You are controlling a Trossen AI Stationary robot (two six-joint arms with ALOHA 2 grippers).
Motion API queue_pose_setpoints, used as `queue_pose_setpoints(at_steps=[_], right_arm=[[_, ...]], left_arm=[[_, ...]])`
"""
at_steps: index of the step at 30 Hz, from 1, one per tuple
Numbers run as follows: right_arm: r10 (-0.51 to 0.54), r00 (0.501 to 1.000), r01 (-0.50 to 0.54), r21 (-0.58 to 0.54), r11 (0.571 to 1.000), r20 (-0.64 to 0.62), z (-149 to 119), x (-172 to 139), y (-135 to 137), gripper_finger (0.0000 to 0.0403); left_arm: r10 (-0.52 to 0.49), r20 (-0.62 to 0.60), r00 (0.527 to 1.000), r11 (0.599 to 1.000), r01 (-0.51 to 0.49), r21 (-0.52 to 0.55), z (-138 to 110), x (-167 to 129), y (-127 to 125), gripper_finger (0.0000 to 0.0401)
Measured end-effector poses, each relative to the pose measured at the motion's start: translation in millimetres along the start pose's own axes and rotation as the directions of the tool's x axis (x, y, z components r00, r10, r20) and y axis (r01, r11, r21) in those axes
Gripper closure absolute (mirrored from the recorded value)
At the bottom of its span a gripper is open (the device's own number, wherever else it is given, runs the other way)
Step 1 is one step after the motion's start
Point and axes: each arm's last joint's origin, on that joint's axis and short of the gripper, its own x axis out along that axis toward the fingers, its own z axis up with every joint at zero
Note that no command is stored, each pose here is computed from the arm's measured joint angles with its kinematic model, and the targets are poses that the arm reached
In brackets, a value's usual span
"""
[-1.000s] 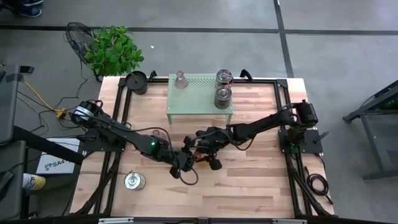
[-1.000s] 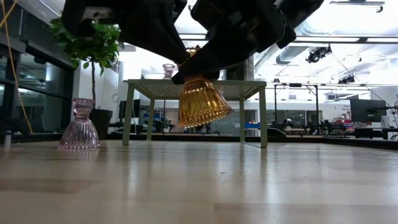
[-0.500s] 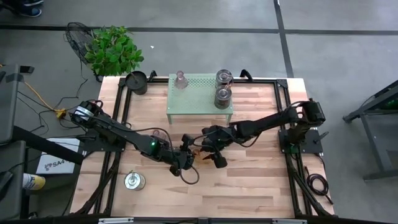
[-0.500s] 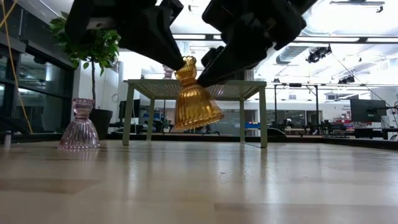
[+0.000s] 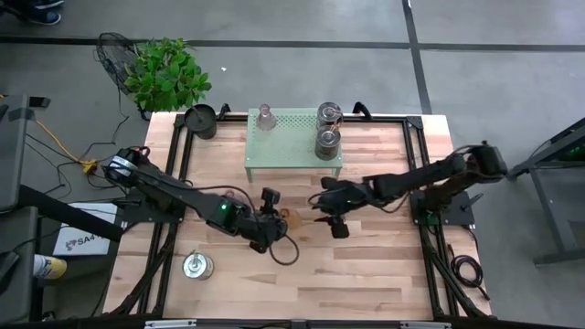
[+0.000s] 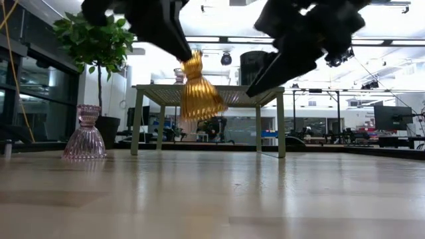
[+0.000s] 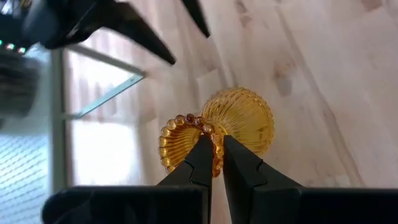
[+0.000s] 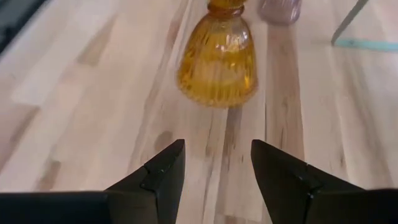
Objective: Pick & Place candle stick holders
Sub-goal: Put the yellow candle holder on the shelf
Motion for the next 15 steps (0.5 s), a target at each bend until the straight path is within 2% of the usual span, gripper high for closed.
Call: queue_pose_setpoints(at_steps=[6,15], right_arm=[[-0.002,0.989,-0.007,0.062,0.998,0.146,-23.2,-19.8,2.4,0.0224],[0.0,0.983,-0.02,0.109,0.994,0.183,-45.8,-29.3,4.0,0.0224]], left_arm=[[0.058,-0.062,0.996,0.996,-0.062,-0.062,17.2,-26.1,28.0,0.0389],[0.126,-0.137,0.983,0.963,-0.154,-0.22,20.0,-33.2,90.9,0.0389]])
